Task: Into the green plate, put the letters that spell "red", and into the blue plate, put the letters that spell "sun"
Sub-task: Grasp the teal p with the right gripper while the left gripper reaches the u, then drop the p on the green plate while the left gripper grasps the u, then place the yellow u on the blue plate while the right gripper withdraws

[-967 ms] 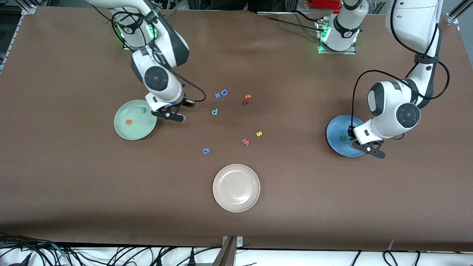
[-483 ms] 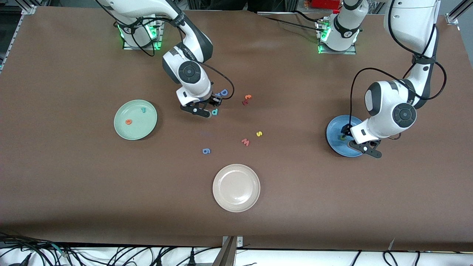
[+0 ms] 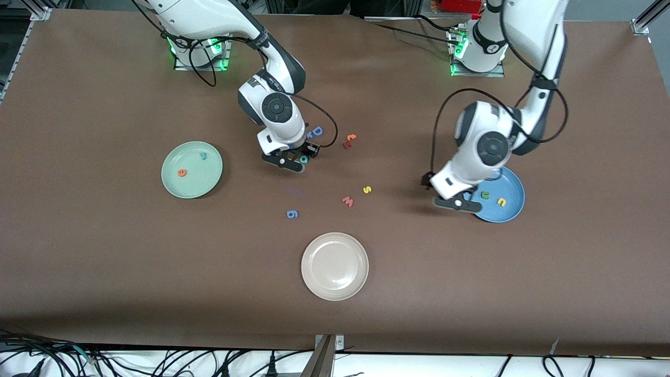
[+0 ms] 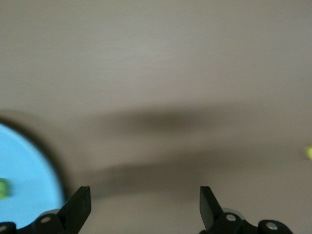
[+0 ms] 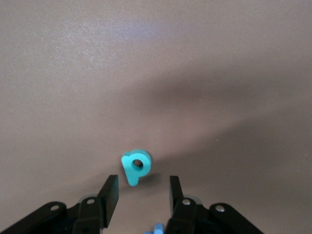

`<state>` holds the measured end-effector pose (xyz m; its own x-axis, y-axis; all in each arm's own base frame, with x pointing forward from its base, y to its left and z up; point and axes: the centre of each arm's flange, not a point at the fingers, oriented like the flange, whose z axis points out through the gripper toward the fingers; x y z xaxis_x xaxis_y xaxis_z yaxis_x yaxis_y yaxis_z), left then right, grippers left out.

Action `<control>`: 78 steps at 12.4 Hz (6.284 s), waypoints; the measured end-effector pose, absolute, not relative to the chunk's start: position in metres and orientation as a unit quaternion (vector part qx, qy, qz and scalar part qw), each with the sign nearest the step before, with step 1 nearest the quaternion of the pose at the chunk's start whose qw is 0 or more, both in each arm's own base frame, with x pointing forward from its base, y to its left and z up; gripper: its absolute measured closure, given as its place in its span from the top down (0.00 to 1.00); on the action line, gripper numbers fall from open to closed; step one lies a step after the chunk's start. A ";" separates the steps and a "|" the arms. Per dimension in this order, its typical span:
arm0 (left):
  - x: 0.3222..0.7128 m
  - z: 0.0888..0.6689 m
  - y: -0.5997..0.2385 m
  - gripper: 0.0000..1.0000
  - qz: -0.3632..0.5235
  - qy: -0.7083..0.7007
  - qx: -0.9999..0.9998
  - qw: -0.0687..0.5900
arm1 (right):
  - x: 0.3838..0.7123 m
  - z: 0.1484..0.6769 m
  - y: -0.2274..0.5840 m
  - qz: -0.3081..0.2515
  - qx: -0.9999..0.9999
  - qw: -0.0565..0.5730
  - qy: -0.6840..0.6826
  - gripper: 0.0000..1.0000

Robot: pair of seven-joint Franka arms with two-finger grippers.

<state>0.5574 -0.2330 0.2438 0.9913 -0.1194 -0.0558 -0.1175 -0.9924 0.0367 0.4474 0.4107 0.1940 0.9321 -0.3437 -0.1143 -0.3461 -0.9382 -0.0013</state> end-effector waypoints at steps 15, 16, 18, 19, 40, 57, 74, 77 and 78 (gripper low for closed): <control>0.520 0.172 -0.372 0.92 -0.004 -0.344 0.939 0.014 | 0.451 0.176 0.419 0.035 -0.984 -0.008 0.173 0.28; 0.518 0.170 -0.374 0.90 -0.003 -0.345 0.938 0.014 | 0.451 0.176 0.419 0.035 -0.984 -0.008 0.173 0.28; 0.519 0.171 -0.376 0.86 0.000 -0.344 0.939 0.016 | 0.451 0.176 0.419 0.034 -0.984 -0.009 0.172 0.28; 0.519 0.171 -0.376 0.86 0.001 -0.342 0.940 0.018 | 0.451 0.176 0.419 0.035 -0.984 -0.010 0.172 0.28; 0.518 0.166 -0.399 0.70 0.031 -0.357 0.933 0.022 | 0.548 0.184 0.090 0.157 -0.982 -0.060 -0.082 0.28; 0.553 0.189 -0.367 0.22 0.051 -0.344 0.937 0.029 | 0.608 0.459 0.086 0.121 -0.992 -0.025 -0.035 1.00; 0.602 0.217 -0.029 0.29 -0.061 -0.447 0.887 0.093 | 0.555 0.579 -0.001 0.042 -0.998 -0.017 0.032 1.00; 0.596 0.211 -0.022 0.60 -0.068 -0.442 0.889 0.097 | 0.558 0.576 -0.019 0.043 -0.997 0.011 0.055 1.00; 0.597 0.212 -0.021 0.71 -0.066 -0.441 0.890 0.096 | 0.558 0.576 -0.021 0.041 -0.997 0.012 0.057 1.00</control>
